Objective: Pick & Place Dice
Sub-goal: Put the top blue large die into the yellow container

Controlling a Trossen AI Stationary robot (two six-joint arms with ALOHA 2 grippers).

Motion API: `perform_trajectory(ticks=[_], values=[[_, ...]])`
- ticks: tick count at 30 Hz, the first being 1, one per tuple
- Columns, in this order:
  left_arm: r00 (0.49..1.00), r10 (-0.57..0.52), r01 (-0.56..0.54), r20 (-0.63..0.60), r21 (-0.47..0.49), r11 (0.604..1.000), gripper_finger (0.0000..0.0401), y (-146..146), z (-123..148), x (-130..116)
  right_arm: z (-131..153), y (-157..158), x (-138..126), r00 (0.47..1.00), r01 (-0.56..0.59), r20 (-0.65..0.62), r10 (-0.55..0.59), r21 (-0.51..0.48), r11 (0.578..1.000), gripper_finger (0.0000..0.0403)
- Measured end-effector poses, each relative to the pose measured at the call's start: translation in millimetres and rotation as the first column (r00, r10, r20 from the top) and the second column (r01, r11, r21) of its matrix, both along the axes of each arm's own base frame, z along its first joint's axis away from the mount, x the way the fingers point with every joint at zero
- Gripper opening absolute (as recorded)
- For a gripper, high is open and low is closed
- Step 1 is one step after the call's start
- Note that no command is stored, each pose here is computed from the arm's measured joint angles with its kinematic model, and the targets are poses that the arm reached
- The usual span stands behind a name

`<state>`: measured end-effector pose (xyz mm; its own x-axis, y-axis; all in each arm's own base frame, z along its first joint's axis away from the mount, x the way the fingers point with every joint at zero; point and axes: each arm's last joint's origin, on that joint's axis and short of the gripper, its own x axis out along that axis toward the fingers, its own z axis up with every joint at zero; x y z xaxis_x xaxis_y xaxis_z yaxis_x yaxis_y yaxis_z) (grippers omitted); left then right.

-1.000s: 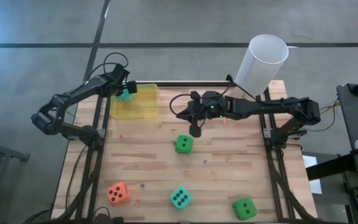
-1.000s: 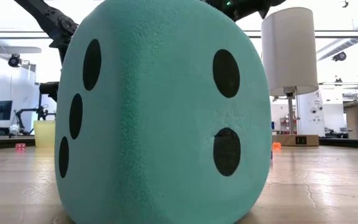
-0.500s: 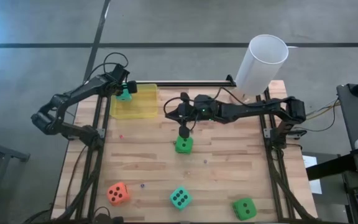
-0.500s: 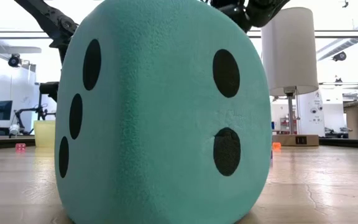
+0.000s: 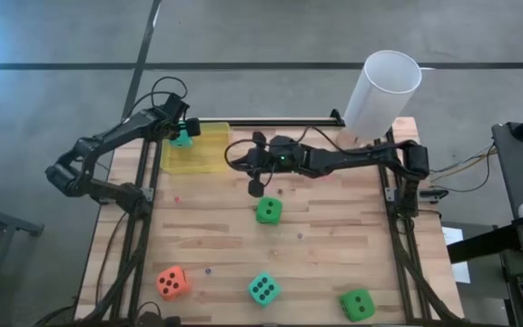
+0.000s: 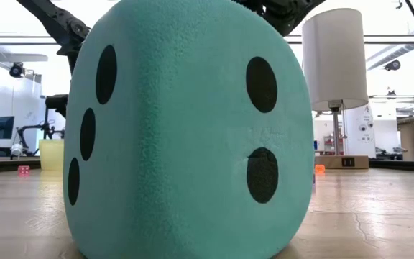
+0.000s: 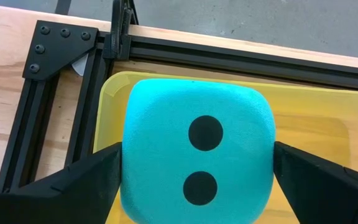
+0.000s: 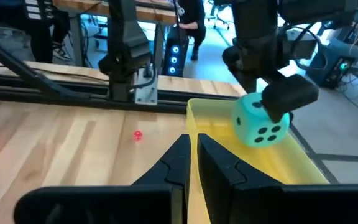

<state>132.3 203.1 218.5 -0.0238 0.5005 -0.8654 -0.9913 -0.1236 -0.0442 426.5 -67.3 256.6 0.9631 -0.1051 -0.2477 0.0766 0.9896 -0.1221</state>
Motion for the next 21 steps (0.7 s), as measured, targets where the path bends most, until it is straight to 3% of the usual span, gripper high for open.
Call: perform_trajectory(ticks=[21], values=[[1.0, -0.029, 0.029, 0.008, -0.019, 0.999, 0.0396, -1, 0, 0, -20, -16, 29, 0.995, 0.082, -0.047, -0.085, -0.063, 0.995, 0.0028]])
